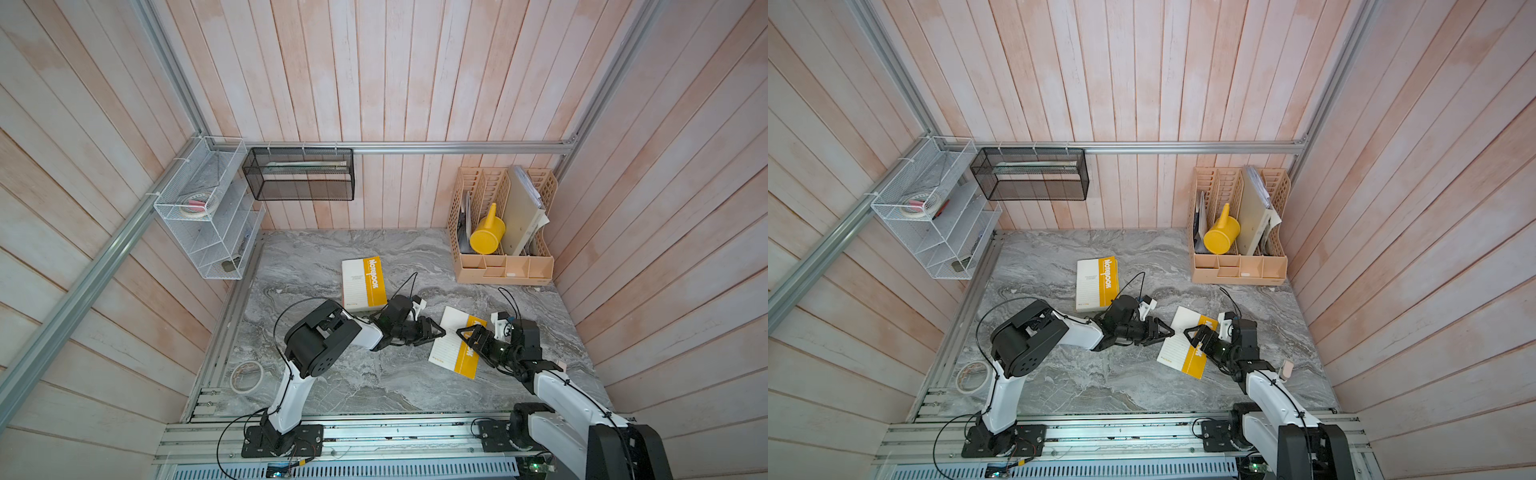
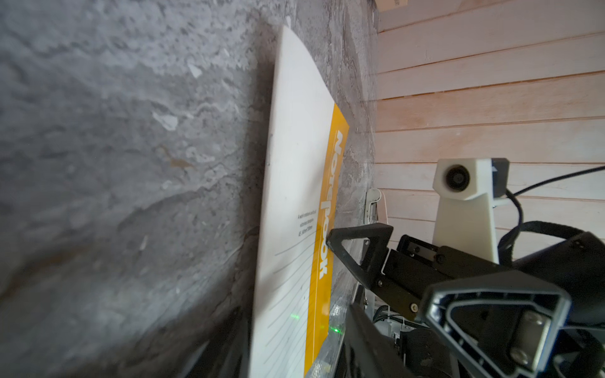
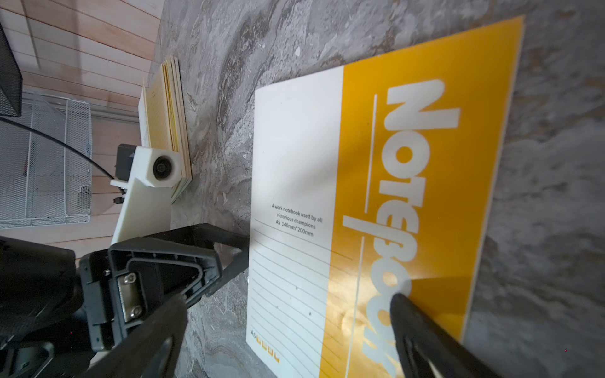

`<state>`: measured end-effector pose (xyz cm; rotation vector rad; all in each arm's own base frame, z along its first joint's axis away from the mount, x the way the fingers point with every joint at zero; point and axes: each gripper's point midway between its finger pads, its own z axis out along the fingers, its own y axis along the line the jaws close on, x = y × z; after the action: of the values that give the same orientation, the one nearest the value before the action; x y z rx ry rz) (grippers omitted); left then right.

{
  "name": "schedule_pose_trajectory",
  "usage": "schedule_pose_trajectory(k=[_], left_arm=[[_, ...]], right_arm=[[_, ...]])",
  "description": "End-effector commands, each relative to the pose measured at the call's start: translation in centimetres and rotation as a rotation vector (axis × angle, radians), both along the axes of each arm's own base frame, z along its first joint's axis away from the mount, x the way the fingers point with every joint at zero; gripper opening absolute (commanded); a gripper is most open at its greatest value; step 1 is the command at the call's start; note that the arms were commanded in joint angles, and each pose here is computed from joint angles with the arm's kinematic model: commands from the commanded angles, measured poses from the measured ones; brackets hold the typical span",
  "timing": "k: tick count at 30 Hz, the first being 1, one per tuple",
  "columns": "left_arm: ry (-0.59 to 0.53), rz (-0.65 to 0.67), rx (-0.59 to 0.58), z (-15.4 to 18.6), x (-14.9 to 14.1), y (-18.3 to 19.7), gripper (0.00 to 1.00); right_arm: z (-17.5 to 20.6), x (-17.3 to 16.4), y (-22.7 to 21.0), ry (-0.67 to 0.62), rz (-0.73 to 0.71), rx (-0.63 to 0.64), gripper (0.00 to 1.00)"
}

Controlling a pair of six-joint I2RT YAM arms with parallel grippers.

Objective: Close the notebook
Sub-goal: Pick up the notebook from the center of the board.

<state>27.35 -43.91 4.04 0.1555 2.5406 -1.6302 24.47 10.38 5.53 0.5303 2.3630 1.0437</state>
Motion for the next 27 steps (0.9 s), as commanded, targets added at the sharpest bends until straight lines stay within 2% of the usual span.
schedule_pose_trajectory(k=[1,7,16,27], left_arm=[[0.064,-0.013,0.04,-2.5,-0.7,0.3,0.47],[0.054,-0.047,-0.04,-1.2,-1.1,-0.3,0.41],[0.041,-0.063,-0.074,0.0,-1.1,-0.6,0.21],[0.024,-0.079,-0.111,1.8,-1.3,-0.8,0.09]], right_arm=[[-0.2,-0.2,0.1,0.006,0.011,-0.012,0.98],[-0.3,-0.3,0.1,0.007,0.012,-0.009,0.98],[-0.5,-0.3,0.1,0.011,0.01,-0.006,0.98],[0.2,-0.2,0.4,-0.019,0.019,0.015,0.98]])
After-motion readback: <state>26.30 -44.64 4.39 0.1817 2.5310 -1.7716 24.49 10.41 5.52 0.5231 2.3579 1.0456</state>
